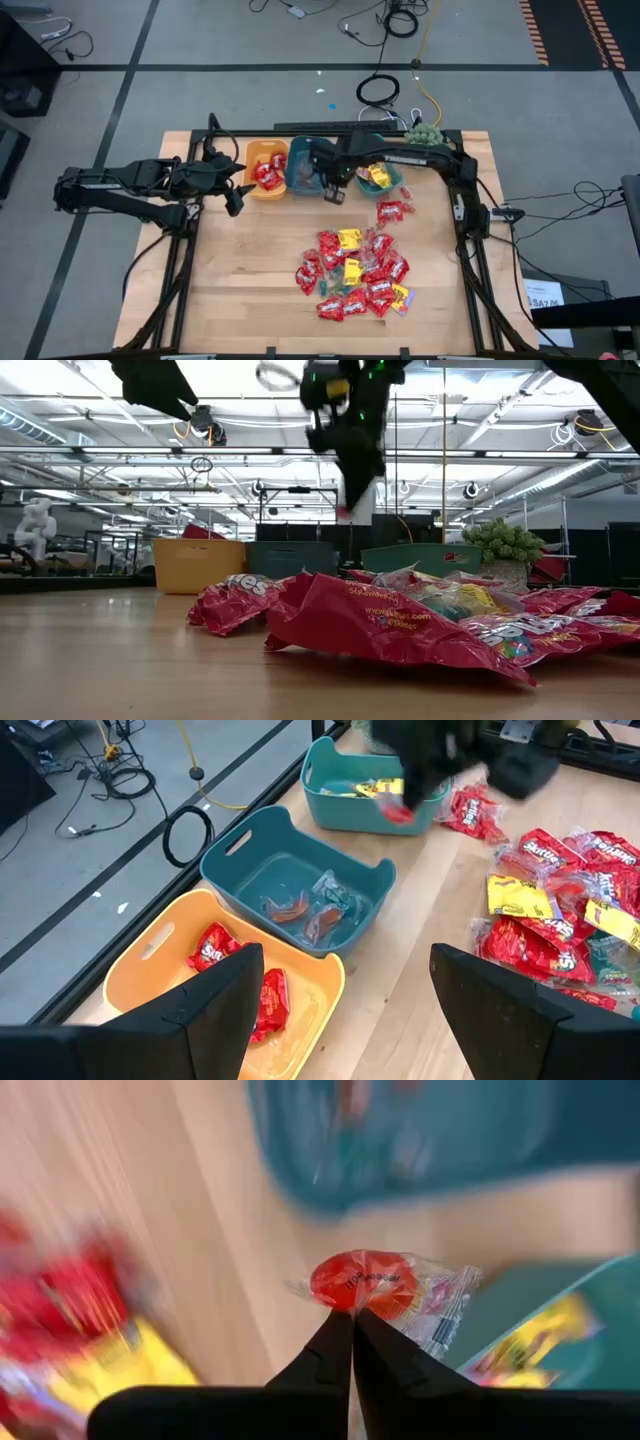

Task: Sort candy
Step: Put the transparent red gummy into the blue bin, then adjust the green bin, then adjust the blue bin

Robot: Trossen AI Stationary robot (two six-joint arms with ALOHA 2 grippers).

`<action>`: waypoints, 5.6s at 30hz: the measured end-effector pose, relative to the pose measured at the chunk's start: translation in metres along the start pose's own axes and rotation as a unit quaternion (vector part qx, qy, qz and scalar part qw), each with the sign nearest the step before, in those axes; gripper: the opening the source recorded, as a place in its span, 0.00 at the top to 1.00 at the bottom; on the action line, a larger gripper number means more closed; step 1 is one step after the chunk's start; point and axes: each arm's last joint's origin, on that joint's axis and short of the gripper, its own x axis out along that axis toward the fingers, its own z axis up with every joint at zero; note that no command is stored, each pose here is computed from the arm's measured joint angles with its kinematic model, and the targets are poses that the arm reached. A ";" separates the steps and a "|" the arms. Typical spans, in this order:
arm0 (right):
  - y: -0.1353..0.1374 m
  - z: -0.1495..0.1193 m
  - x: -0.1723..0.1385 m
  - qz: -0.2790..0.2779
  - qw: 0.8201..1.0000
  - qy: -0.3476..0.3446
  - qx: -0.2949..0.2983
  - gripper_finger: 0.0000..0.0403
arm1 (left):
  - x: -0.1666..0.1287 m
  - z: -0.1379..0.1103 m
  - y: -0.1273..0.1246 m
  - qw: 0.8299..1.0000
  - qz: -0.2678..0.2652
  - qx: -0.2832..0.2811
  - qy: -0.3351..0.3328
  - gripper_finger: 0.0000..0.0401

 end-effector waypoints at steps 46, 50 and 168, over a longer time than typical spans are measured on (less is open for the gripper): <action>-0.069 -0.007 0.003 -0.095 0.941 0.060 0.320 0.63 | 0.000 0.000 0.000 1.000 0.000 0.000 0.000 0.26; -0.078 -0.008 0.004 -0.056 0.932 0.066 0.353 0.63 | 0.000 0.000 0.000 1.000 0.000 0.000 0.000 0.26; -0.071 0.022 0.004 0.092 0.873 -0.047 0.477 0.72 | 0.000 0.000 0.000 1.000 0.000 0.000 0.000 0.26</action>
